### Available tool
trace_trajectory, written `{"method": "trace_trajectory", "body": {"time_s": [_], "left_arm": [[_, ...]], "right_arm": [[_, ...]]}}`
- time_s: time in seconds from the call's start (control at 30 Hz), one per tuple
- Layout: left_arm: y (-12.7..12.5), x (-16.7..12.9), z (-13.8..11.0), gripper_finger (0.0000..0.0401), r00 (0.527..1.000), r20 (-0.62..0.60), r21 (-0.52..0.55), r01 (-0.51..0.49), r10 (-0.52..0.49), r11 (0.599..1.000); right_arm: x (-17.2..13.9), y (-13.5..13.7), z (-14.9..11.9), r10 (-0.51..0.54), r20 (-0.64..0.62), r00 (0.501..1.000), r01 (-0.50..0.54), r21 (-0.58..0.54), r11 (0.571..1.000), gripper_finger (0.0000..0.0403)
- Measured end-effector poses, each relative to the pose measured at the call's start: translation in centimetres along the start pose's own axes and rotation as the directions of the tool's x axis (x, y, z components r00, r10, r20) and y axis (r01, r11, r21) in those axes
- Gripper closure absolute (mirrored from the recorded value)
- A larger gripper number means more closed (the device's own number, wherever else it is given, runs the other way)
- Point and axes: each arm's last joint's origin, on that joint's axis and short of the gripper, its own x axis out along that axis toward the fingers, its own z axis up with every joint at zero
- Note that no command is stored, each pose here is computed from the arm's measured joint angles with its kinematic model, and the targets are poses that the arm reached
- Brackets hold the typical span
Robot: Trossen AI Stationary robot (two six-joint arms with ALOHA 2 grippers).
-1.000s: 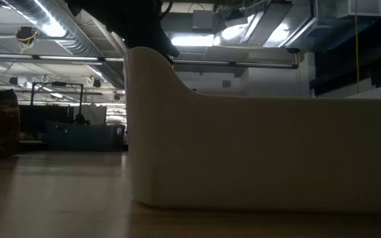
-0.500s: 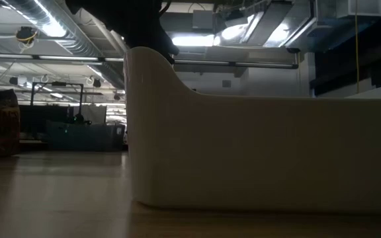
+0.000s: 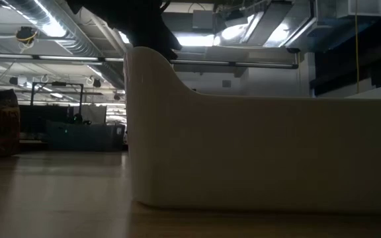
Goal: Sort spices by type
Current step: Put the seasoning bottle into the top white bin
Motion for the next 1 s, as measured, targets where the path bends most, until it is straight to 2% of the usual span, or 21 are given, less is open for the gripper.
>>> {"method": "trace_trajectory", "body": {"time_s": [0.13, 0.4, 0.53, 0.87, 1.0], "left_arm": [[0.0, 0.0, 0.0, 0.0105, 1.000, 0.000, 0.010, 0.000, 0.000, 1.000], [0.0, 0.0, 0.0, 0.0105, 1.000, 0.003, 0.013, 0.000, 0.000, 1.000], [0.0, 0.0, 0.0, 0.0105, 1.000, 0.003, 0.015, 0.000, 0.000, 1.000], [0.0, 0.0, 0.0, 0.0105, 1.000, 0.003, 0.014, 0.000, 0.000, 1.000], [0.0, 0.0, 0.0, 0.0105, 1.000, 0.002, -0.001, 0.000, 0.000, 1.000]], "right_arm": [[0.0, 0.0, 0.0, 0.005, 0.005, 1.000, -0.005, 0.003, 1.000, 0.0045], [0.0, 0.1, 0.0, 0.009, 0.000, 1.000, -0.009, 0.002, 1.000, 0.0130], [0.0, 0.1, 0.0, 0.009, -0.002, 1.000, -0.009, -0.006, 1.000, 0.0158], [-0.2, 0.1, 0.6, 0.006, 0.033, 0.999, -0.002, -0.120, 0.993, 0.0155], [-1.3, 0.6, 1.2, 0.055, 0.069, 0.996, -0.043, -0.163, 0.986, 0.0164]]}}
